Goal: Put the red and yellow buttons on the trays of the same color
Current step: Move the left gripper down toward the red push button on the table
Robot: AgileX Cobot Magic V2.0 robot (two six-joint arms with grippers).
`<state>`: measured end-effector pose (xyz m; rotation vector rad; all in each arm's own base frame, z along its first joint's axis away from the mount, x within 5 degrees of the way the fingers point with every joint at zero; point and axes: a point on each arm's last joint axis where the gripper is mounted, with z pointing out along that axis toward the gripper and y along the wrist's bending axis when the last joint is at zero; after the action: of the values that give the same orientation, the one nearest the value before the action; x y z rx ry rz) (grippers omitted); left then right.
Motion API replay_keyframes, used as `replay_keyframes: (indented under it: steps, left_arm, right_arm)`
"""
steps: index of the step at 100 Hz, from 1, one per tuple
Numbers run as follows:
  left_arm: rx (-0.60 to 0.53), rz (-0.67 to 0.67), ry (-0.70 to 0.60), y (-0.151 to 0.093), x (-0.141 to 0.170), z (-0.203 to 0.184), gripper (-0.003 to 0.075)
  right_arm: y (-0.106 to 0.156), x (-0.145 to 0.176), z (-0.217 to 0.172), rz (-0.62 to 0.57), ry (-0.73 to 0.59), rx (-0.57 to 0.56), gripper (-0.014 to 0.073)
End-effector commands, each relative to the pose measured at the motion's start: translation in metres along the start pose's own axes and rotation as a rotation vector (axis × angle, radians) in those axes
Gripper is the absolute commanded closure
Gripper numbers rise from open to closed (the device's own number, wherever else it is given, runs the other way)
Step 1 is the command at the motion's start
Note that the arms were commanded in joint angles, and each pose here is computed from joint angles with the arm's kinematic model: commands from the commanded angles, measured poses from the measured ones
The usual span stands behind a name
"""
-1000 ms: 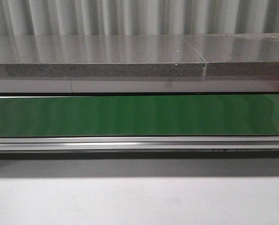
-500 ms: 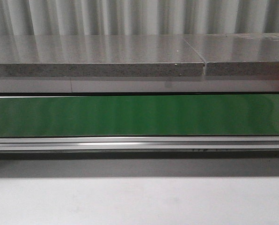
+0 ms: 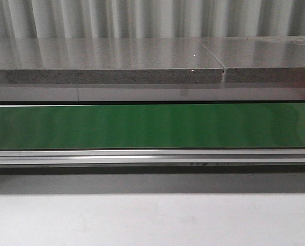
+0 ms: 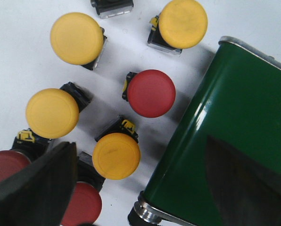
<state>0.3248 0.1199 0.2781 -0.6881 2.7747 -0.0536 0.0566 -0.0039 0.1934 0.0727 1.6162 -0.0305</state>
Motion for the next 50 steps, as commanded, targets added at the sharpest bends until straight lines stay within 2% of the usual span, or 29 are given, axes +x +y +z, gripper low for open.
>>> replay_keyframes:
  steps: [1, 50]
  left_arm:
    - [0.038, -0.024, -0.026, -0.004, -0.011, -0.012, 0.0176]
    - [0.079, -0.055, 0.075, -0.009, -0.038, 0.036, 0.0176]
  right_arm:
    - [0.001, -0.014, -0.003, -0.009, -0.111, -0.008, 0.0655]
    - [0.001, -0.014, -0.003, -0.009, -0.111, -0.008, 0.0655]
